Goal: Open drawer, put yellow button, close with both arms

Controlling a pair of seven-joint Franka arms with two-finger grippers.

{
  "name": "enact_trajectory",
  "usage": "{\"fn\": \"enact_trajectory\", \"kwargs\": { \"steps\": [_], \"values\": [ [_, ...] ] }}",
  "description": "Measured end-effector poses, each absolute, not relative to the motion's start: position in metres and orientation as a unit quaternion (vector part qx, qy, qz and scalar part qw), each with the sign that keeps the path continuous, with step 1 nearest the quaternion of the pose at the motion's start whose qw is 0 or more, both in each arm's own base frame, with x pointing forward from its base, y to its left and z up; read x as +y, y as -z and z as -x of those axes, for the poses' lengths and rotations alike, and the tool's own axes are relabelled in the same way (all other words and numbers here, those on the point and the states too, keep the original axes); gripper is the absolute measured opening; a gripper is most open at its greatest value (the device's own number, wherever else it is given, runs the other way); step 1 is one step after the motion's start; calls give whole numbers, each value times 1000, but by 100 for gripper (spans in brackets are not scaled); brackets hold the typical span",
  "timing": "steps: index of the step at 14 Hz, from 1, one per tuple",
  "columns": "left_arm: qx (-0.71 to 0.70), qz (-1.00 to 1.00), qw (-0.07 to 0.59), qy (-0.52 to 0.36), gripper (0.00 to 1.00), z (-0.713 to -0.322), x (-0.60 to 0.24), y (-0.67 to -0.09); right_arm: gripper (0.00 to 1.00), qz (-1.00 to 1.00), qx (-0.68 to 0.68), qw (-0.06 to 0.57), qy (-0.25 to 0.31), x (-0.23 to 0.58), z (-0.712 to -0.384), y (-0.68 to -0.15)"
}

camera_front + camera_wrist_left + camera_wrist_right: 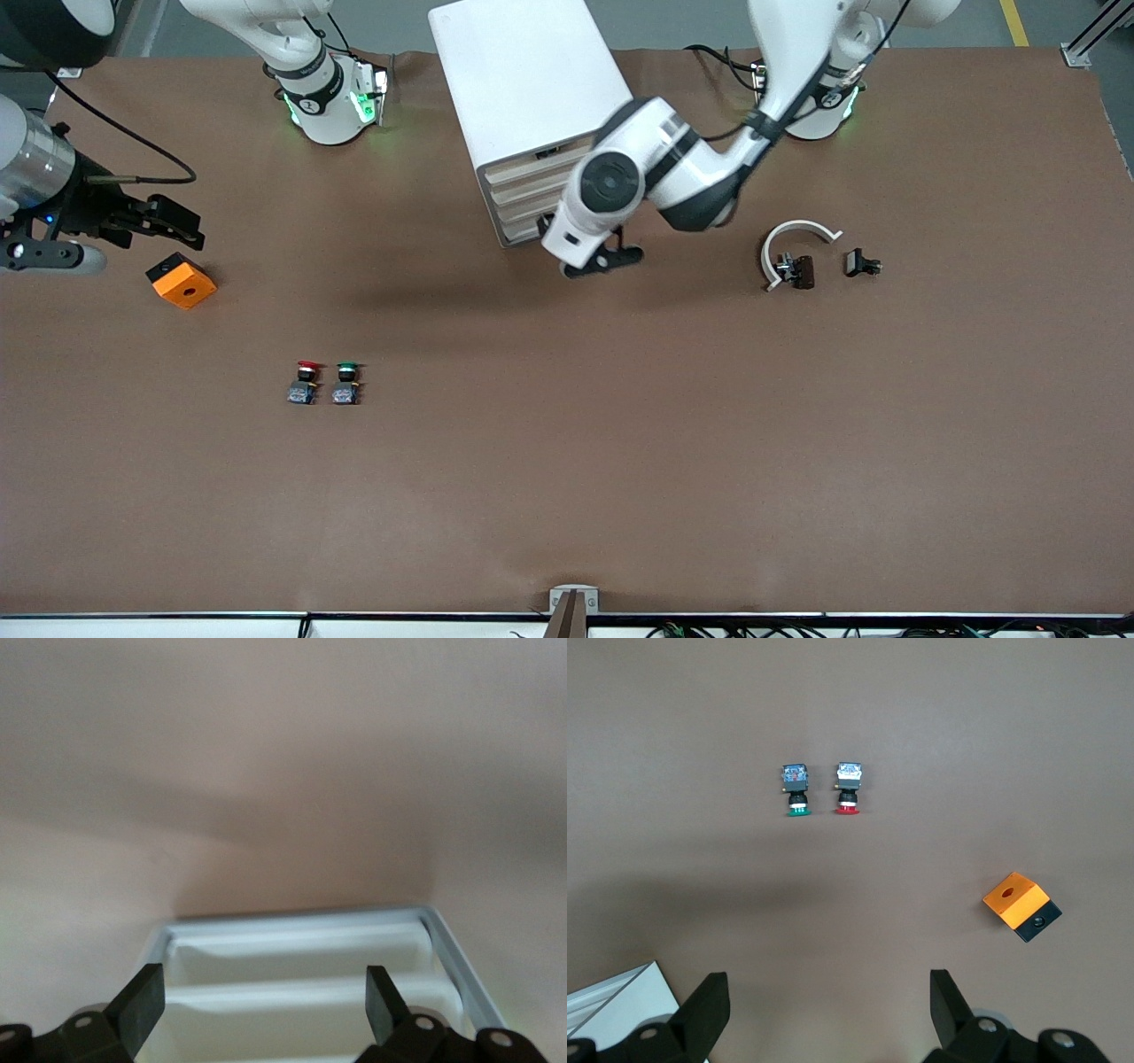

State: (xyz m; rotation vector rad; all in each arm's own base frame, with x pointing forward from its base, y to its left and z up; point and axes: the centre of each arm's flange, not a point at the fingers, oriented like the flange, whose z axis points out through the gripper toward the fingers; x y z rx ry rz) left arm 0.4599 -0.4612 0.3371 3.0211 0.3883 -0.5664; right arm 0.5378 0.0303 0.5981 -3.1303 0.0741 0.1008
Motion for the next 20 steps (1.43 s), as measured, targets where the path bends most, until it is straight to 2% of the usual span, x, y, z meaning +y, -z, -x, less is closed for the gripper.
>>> {"fn": "enact_trajectory", "kwargs": {
  "steps": [4,10,12,15,20],
  "values": [
    [139,-987,-22,83,100,-528,-382,-414,100,999,24,5,-21,29,-533,-609],
    [176,-984,1,-1,100,-613,-214,-516,100,1000,29,6,-6,30,-532,-620],
    [174,-985,-6,4,100,-620,-155,-538,100,999,34,7,6,31,-532,-629],
    [143,-990,-12,5,100,-617,-114,-576,100,999,40,8,13,32,-533,-636],
    [99,-995,-30,4,100,-587,-54,-634,100,998,54,10,25,22,-534,-645]
  ]
}}
